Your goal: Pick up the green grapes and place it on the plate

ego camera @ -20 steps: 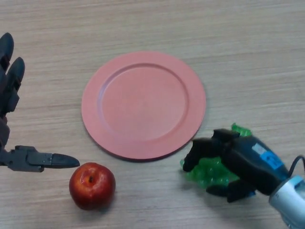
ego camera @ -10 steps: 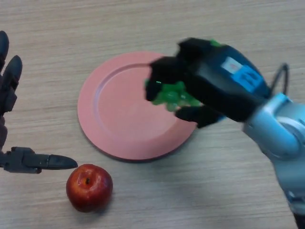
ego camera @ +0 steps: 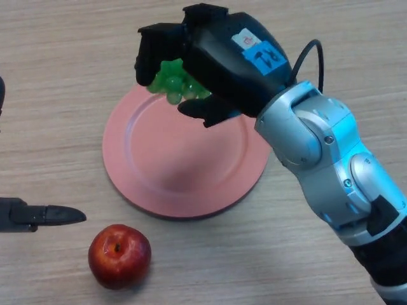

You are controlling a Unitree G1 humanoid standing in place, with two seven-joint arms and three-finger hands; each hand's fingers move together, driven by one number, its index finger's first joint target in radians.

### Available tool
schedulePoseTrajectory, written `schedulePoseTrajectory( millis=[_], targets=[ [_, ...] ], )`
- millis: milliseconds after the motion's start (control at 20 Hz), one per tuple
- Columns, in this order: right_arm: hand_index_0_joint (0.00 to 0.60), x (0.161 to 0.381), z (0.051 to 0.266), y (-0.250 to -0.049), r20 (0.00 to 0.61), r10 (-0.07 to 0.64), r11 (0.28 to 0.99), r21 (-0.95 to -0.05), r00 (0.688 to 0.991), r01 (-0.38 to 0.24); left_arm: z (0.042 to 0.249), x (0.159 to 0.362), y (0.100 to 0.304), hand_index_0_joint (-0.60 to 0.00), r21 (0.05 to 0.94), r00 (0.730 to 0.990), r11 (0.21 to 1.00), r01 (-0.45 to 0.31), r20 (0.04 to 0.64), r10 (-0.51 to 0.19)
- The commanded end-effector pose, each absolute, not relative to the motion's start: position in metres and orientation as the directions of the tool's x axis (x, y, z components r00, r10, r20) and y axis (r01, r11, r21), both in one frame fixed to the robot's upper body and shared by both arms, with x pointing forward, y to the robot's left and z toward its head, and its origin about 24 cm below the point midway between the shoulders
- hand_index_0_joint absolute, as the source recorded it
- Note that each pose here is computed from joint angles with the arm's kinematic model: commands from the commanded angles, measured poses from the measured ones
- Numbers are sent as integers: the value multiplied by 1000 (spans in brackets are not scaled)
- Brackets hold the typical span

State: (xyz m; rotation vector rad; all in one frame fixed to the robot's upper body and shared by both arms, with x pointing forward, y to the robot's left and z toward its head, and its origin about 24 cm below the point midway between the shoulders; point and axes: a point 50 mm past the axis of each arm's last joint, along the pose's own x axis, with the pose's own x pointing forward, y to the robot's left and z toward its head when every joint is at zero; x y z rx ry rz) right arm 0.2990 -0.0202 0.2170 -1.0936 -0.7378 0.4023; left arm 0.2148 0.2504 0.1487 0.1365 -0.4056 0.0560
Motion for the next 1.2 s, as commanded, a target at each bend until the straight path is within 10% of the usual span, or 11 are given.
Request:
schedulePoseTrajectory(
  millis=[50, 350, 600, 950, 1200],
  targets=[
    [600, 287, 262, -19, 561, 589, 591, -790, 581, 165, 181, 200, 260, 0, 159, 804, 976, -152, 594, 29],
    [0, 283, 263, -21, 562, 569, 639, -762, 600, 108, 181, 205, 253, 0, 173, 812, 976, -130, 584, 5],
    [0, 280, 262, -25, 551, 564, 656, -751, 616, 72, 182, 205, 249, 0, 182, 809, 976, -116, 587, -13],
    [0, 251, 254, -71, 489, 432, 867, -458, 758, -198, 202, 206, 238, 0, 220, 794, 974, -59, 601, -88],
    [0, 232, 231, -110, 469, 363, 911, -361, 805, -201, 197, 204, 235, 0, 209, 800, 977, -29, 592, -103]
  ],
)
